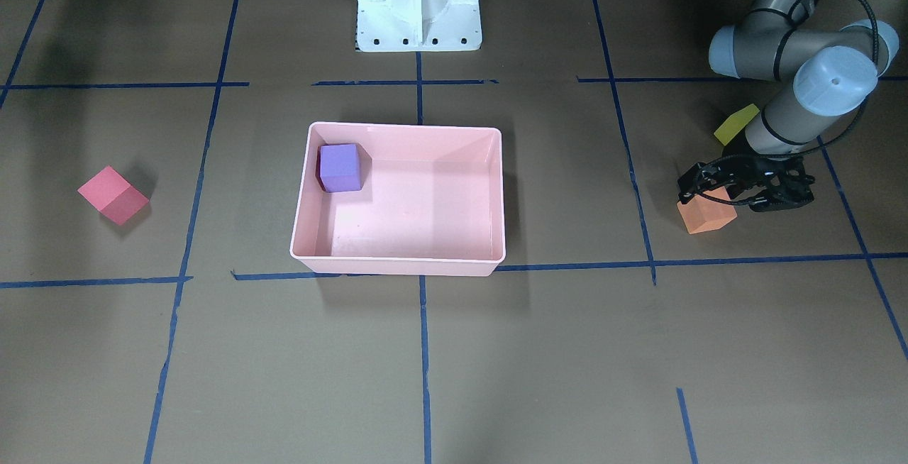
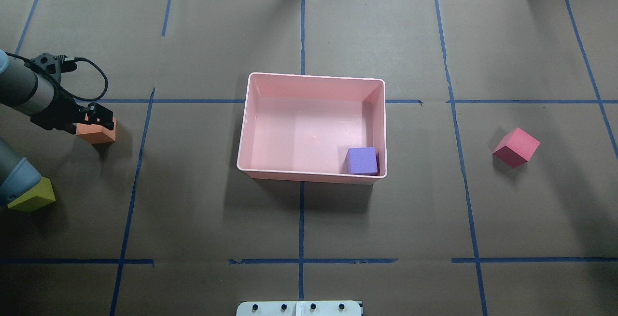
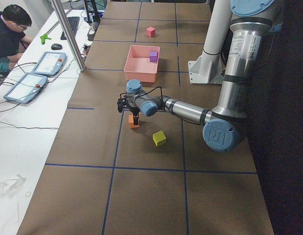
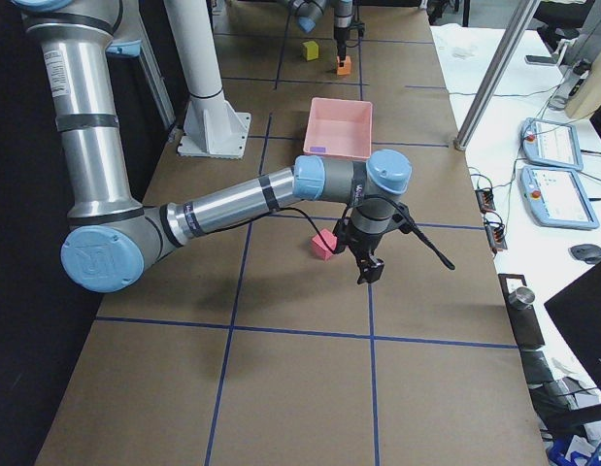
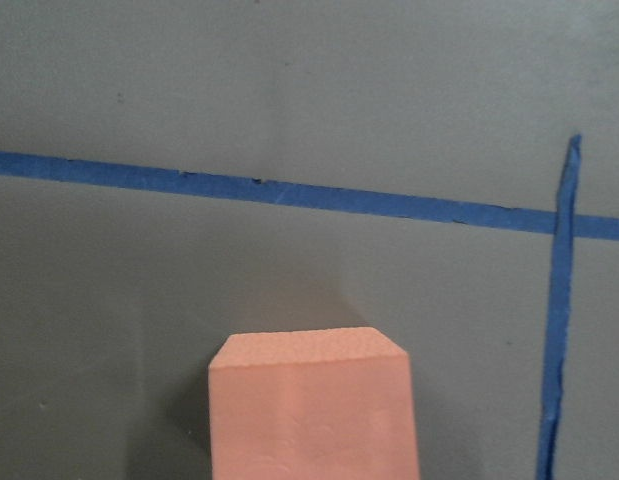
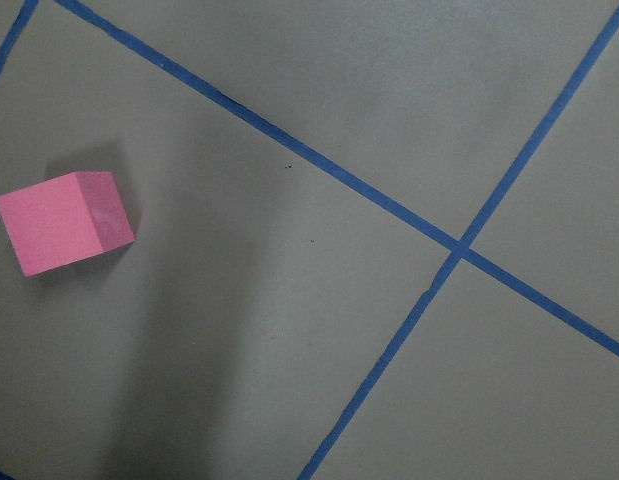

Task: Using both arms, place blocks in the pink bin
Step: 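Grasp the orange cube with the left gripper and lift it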

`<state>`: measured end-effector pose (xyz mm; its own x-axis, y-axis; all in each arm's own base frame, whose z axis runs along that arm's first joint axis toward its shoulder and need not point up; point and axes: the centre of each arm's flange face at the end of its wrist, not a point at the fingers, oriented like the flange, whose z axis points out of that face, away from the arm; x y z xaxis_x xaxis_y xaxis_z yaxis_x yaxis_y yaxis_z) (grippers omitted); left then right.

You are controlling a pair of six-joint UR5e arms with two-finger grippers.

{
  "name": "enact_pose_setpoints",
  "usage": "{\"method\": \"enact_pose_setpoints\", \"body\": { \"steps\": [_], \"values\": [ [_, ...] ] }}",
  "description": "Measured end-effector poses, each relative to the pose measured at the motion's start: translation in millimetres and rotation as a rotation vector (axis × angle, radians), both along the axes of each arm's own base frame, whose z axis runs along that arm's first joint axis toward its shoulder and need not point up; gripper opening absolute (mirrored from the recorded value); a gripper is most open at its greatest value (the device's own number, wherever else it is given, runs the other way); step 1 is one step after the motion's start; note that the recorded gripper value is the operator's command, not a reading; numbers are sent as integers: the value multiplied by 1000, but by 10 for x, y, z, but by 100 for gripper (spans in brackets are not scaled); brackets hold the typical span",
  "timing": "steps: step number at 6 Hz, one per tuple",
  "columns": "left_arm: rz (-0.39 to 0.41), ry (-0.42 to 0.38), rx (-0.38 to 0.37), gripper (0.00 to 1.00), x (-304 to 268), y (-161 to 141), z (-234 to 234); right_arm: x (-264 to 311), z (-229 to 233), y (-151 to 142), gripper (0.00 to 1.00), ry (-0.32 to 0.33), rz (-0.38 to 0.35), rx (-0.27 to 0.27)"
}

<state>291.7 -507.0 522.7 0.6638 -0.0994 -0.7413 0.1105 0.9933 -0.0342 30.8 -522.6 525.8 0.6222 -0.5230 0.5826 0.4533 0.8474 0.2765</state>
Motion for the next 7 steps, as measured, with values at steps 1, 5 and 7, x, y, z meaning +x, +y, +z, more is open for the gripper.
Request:
{"method": "enact_pose_setpoints", "body": {
  "steps": [1,5,7],
  "values": [
    [0,-15,1,58,74,-40,48,0,4,0,100,0,1,-1],
    [2,14,50,37,128,-80,-303,-2,17,6,100,2,0,-2],
    [-7,34,73,38,255,-252,-1363,4,85,75,100,3,0,-12]
  ]
}}
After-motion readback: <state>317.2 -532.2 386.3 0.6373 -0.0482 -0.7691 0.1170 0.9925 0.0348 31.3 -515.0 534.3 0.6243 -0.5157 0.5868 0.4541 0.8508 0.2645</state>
